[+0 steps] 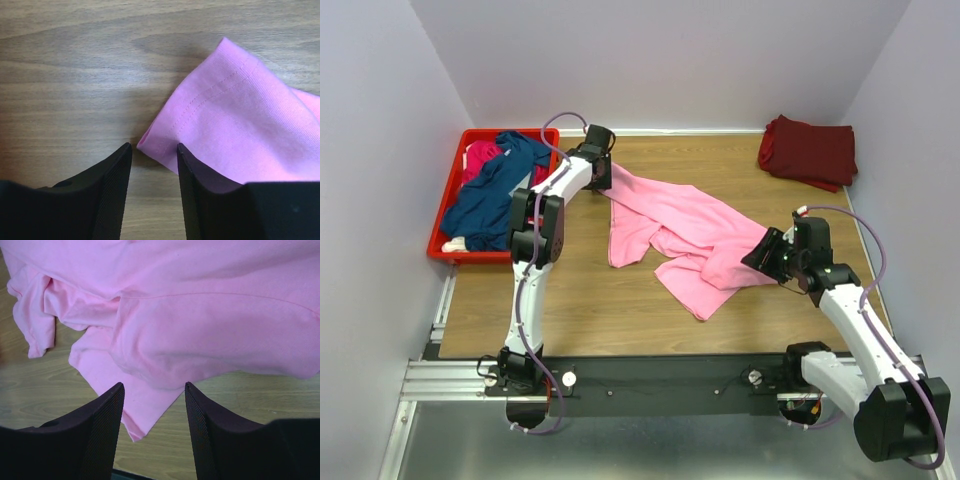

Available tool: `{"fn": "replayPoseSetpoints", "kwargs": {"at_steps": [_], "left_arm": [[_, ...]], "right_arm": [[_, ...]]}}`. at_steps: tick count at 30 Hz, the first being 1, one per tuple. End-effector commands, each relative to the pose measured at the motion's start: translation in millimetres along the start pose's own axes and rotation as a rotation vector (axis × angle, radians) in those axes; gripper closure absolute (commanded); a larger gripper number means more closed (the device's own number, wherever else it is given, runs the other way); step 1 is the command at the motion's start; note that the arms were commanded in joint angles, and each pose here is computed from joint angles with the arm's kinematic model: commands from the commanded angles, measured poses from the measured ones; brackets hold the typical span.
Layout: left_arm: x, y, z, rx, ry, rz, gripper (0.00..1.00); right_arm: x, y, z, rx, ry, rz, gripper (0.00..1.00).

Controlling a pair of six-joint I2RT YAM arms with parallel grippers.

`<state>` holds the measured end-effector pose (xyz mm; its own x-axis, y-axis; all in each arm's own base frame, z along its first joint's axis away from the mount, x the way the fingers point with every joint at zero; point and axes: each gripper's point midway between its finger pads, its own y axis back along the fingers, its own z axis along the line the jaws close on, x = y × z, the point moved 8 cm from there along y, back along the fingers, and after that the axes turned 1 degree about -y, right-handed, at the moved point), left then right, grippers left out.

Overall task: Fold and stack the t-shirts
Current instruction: Flatten the tshirt out

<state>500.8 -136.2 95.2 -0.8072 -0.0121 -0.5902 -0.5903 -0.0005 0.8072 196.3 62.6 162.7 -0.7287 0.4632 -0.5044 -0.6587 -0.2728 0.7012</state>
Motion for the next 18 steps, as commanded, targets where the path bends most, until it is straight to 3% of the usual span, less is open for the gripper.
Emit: {"fn": "replayPoseSetpoints", "kwargs": {"at_steps": [1,4,7,8,11,18], "left_arm": [[21,-13,2,-0.018,-0.022,0.082,0.55],[23,-13,1,-0.014,-0.023,0.084,0.63],[19,-10,1,-0.006,-0.019,0.068,0.82],[17,-7,1,-0.003,-0.019,0.059,0.93],[14,2,2,-0.002,-0.025,0.042,1.00],[1,45,8,0.000,-0.008,-0.037,1.00]], "right_arm": [[-6,4,2,0.023,0.023,-0.011,0.41],[-7,3,0,0.042,0.024,-0.019,0.41],[-6,3,-4,0.076,0.021,-0.034,0.41],[-7,3,-7,0.107,0.011,-0.046,0.41],[-7,1,-14,0.198,-0.049,-0.055,0.41],[-9,0,-34,0.411,-0.162,-0.120,0.41]]}}
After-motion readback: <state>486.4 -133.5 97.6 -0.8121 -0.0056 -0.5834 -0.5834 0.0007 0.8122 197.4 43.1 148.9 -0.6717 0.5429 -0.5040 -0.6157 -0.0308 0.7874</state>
